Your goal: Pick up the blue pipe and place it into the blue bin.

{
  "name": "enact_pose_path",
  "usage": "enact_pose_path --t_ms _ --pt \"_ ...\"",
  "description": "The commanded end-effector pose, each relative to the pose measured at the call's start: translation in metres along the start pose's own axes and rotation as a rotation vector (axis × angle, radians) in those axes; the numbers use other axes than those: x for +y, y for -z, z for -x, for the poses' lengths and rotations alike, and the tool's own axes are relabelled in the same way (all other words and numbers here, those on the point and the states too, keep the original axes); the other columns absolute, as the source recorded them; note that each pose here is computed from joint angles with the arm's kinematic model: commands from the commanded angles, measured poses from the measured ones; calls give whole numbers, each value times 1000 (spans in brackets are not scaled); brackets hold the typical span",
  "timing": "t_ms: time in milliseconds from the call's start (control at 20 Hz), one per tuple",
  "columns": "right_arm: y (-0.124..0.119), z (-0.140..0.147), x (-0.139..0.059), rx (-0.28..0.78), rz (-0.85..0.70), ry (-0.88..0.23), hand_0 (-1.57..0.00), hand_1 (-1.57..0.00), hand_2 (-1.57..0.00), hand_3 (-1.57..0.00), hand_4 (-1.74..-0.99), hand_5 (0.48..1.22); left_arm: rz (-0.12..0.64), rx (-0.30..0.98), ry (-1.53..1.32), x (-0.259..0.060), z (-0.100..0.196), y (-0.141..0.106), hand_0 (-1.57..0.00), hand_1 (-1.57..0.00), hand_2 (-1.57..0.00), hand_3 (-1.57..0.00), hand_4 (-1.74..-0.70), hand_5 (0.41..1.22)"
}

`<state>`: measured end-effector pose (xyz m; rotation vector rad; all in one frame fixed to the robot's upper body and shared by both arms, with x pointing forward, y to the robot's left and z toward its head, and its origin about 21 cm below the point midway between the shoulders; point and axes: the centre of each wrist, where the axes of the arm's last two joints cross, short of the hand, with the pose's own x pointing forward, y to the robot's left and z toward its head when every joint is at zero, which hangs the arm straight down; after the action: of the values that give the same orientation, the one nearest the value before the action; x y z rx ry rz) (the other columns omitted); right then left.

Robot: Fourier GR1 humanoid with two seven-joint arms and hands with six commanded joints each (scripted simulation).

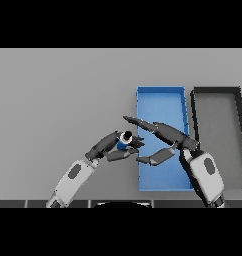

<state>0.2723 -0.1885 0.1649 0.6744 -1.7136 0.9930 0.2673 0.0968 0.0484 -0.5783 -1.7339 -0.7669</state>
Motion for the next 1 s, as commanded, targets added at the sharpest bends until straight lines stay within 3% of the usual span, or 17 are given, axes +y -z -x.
enact_pose_path --t_ms 0,350,500,600,750,900,950 --pt "3 -2 2 -14 -19 -18 1 0 -46 1 -1268 555 4 -7 -10 -2 -2 1 -1571 -1571 -1571 -1571 -1464 1221" --pt "48 -14 -1 15 -116 -74 -23 -32 -83 1 -1186 521 11 33 -15 0 -1 -3 -1571 -1571 -1571 -1571 -1469 1221" --pt "60 -10 3 25 -159 -78 -69 -108 -166 -44 -1204 497 3 35 0 1 -3 -1 -1571 -1571 -1571 -1571 -1465 1221" --pt "70 -10 4 34 -181 -91 -323 -362 -377 -242 -1278 485 6 47 -10 1 -1 0 -1571 -1571 -1571 -1571 -1517 1221" --pt "74 -11 6 1 -199 -81 -876 -877 -910 -762 -1467 518 10 105 20 1 -3 -2 -1571 -1571 -1571 -1571 -1622 1221" --pt "79 -11 13 0 -208 -32 -1215 -1215 -1233 -1021 -1581 650 -2 52 -24 3 -1 -2 -1571 -1571 -1571 -1523 -1677 1221" --pt "83 -7 19 -6 -209 -5 -1286 -1287 -1300 -1102 -1606 765 4 35 -49 -2 0 -1 -1571 -1571 -1571 -1532 -1690 1221"
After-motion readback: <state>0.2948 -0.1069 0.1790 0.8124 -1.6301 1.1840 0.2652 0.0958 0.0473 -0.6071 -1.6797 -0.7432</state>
